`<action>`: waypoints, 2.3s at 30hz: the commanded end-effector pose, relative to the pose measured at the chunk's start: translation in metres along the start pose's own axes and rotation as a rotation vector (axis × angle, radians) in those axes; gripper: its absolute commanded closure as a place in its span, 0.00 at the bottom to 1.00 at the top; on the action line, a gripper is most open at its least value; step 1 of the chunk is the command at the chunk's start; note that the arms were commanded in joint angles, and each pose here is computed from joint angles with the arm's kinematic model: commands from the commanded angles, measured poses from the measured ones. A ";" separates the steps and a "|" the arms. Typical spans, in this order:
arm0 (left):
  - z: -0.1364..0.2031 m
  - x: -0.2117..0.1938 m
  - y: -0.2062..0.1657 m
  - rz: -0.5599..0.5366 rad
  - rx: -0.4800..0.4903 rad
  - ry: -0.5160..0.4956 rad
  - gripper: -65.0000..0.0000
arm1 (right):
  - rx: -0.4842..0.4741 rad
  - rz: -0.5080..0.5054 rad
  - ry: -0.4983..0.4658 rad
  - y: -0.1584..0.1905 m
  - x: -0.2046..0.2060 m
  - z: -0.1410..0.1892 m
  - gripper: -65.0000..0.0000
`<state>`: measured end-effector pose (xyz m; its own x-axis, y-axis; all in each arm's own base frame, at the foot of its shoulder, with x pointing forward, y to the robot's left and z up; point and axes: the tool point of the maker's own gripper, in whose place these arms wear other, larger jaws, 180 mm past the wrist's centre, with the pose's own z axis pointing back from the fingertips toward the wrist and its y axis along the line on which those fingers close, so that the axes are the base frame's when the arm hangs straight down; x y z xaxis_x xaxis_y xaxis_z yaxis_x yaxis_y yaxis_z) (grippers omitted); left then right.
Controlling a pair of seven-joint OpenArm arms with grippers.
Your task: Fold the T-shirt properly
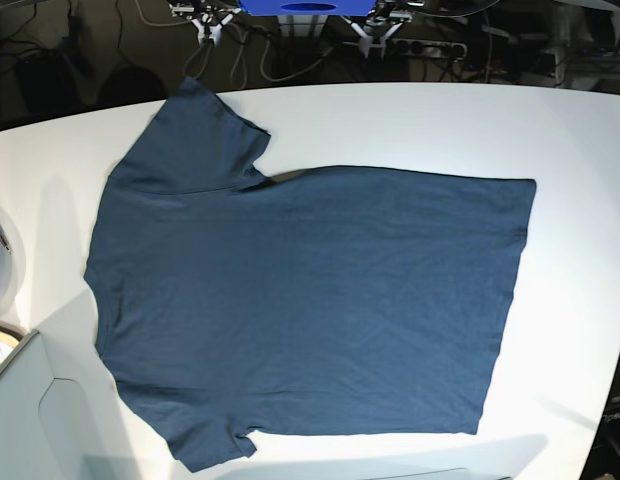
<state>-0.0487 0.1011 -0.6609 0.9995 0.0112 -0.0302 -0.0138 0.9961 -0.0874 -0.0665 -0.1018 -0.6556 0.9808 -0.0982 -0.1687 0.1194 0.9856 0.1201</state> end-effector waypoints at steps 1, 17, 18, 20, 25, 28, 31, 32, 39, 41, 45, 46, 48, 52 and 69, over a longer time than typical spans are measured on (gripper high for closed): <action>0.000 -0.012 -0.002 -0.011 -0.005 0.028 1.00 | 0.016 0.003 0.001 0.002 0.000 0.000 1.00; 0.007 -0.054 0.035 -0.002 0.054 0.087 1.00 | -0.003 0.001 -0.005 -0.011 -0.014 0.001 1.00; 0.008 -0.058 0.035 -0.001 0.054 0.093 1.00 | -0.005 0.001 -0.007 -0.012 -0.016 0.001 1.00; 0.010 -0.063 0.044 -0.004 0.066 0.100 1.00 | -0.013 0.000 -0.012 -0.018 -0.022 0.001 1.00; 0.020 -0.078 0.061 -0.020 0.088 0.072 1.00 | -0.013 0.012 -0.085 -0.021 -0.031 0.009 1.00; 0.032 -0.078 0.066 -0.043 0.094 0.011 1.00 | -0.018 0.030 -0.137 -0.028 -0.033 0.020 1.00; 0.049 -0.072 0.070 -0.072 0.098 -0.065 1.00 | -0.017 0.057 -0.214 -0.030 -0.029 0.039 1.00; 0.055 -0.073 0.071 -0.080 0.098 -0.083 1.00 | -0.021 0.067 -0.245 -0.033 -0.025 0.048 1.00; 0.105 -0.041 0.050 -0.122 0.066 -0.271 1.00 | -0.025 0.143 -0.404 -0.036 -0.006 0.101 1.00; 0.122 -0.027 0.049 -0.147 0.064 -0.330 1.00 | -0.023 0.160 -0.447 -0.034 0.001 0.116 1.00; 0.152 0.003 0.048 -0.188 0.061 -0.435 1.00 | -0.030 0.166 -0.497 -0.033 0.012 0.141 1.00; 0.159 0.008 0.045 -0.192 0.057 -0.456 1.00 | -0.044 0.159 -0.495 -0.038 0.014 0.148 1.00; 0.176 0.018 0.050 -0.208 0.071 -0.499 1.00 | -0.066 0.154 -0.496 -0.043 0.021 0.164 1.00; 0.213 0.038 0.054 -0.213 0.096 -0.588 1.00 | -0.088 0.180 -0.528 -0.041 0.043 0.202 1.00; 0.315 0.139 0.078 -0.229 0.246 -0.837 0.74 | -0.145 0.319 -0.761 -0.022 0.126 0.318 0.54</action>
<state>0.0982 0.2086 -0.3649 0.6854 -0.2208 0.6939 0.0981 0.9722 0.2125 0.1042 -0.1828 -0.3730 0.8152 0.1578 0.5572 -0.1303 0.9875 -0.0890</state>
